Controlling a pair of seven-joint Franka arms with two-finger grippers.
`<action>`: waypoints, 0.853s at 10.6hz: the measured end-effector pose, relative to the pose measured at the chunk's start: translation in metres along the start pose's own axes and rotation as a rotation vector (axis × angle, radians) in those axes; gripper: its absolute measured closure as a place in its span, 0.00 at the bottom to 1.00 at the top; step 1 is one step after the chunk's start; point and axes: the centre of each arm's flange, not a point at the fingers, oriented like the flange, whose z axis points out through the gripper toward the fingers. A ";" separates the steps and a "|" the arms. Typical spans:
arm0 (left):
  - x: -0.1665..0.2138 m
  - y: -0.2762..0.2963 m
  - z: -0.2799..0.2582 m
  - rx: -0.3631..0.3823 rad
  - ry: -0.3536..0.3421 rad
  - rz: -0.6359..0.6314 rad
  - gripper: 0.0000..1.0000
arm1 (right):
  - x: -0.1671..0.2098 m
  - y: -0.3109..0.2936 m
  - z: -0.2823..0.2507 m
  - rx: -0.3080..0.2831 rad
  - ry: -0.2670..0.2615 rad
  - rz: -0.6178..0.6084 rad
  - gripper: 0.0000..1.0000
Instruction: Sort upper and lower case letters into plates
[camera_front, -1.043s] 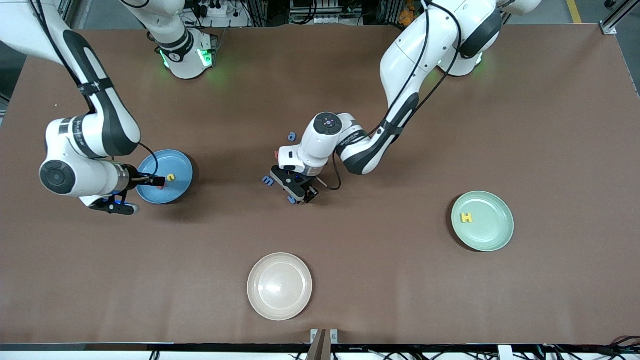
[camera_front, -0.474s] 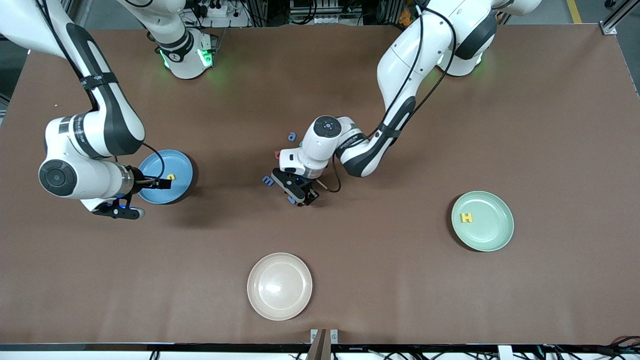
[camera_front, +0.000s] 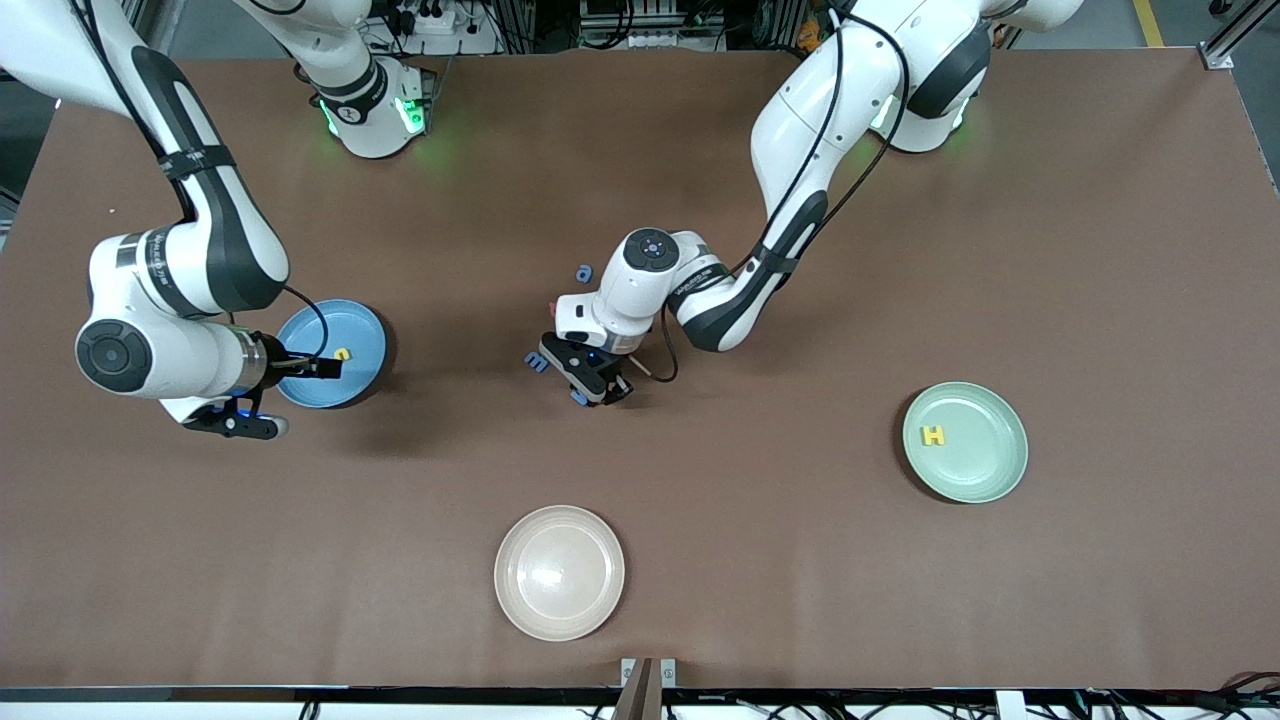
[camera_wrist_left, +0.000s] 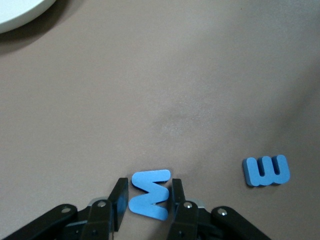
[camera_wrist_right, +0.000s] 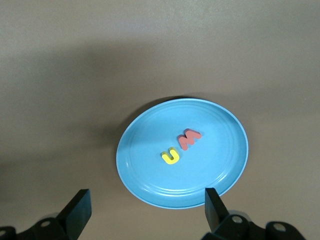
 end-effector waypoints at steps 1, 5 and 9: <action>0.001 -0.003 0.000 0.004 0.003 0.000 0.66 | 0.000 -0.001 0.000 0.000 0.000 -0.002 0.00; 0.014 -0.029 -0.012 0.031 0.034 -0.010 0.66 | -0.013 -0.057 -0.001 -0.010 0.010 0.026 0.00; 0.051 -0.103 -0.087 0.082 0.057 -0.102 0.66 | -0.023 -0.109 -0.002 0.068 0.026 0.140 0.00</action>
